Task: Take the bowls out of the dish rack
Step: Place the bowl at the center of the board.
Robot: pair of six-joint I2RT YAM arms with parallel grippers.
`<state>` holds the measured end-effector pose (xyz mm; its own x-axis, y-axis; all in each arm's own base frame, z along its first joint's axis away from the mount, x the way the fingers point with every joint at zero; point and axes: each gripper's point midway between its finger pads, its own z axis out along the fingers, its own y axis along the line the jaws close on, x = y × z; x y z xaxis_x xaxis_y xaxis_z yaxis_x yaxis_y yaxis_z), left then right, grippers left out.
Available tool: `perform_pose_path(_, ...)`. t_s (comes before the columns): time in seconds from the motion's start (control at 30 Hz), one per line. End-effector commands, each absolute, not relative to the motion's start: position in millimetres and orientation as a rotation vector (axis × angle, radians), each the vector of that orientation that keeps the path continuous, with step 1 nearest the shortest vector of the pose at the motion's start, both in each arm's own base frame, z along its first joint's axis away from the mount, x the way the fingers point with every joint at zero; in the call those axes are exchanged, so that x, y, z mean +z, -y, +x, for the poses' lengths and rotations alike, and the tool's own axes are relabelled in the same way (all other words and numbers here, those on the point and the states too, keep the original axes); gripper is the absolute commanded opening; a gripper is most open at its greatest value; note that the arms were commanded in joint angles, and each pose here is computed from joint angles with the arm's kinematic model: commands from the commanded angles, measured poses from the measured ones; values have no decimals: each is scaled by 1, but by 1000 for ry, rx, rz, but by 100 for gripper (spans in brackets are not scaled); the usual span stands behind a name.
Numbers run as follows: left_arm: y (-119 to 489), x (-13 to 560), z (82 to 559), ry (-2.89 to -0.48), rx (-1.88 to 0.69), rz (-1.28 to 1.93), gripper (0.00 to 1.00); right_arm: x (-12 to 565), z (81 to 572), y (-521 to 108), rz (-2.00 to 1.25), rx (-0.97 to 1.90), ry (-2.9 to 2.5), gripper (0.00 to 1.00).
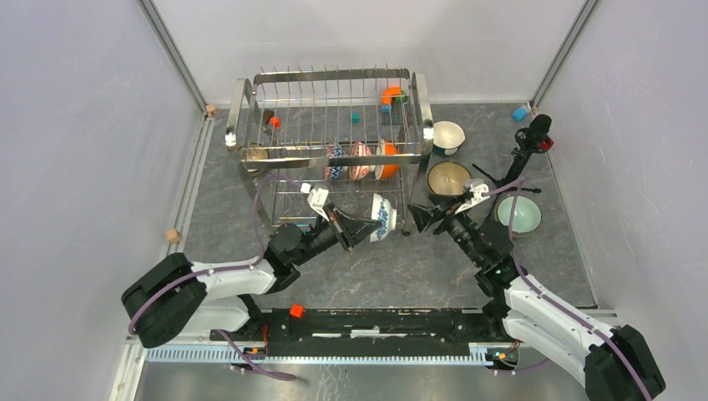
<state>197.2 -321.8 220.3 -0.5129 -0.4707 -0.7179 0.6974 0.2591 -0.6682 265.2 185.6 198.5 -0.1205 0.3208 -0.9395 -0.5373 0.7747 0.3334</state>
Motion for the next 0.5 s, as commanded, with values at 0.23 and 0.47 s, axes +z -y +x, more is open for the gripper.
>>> perform_pose_path(0.23,308,214,180,-1596,-1346,239,2,213,244,-184,-295,730,-1576,80)
perform_pose_path(0.47,290,205,163,-1661,-1336,217,2,200,217,-180,-373,746,-1709,80)
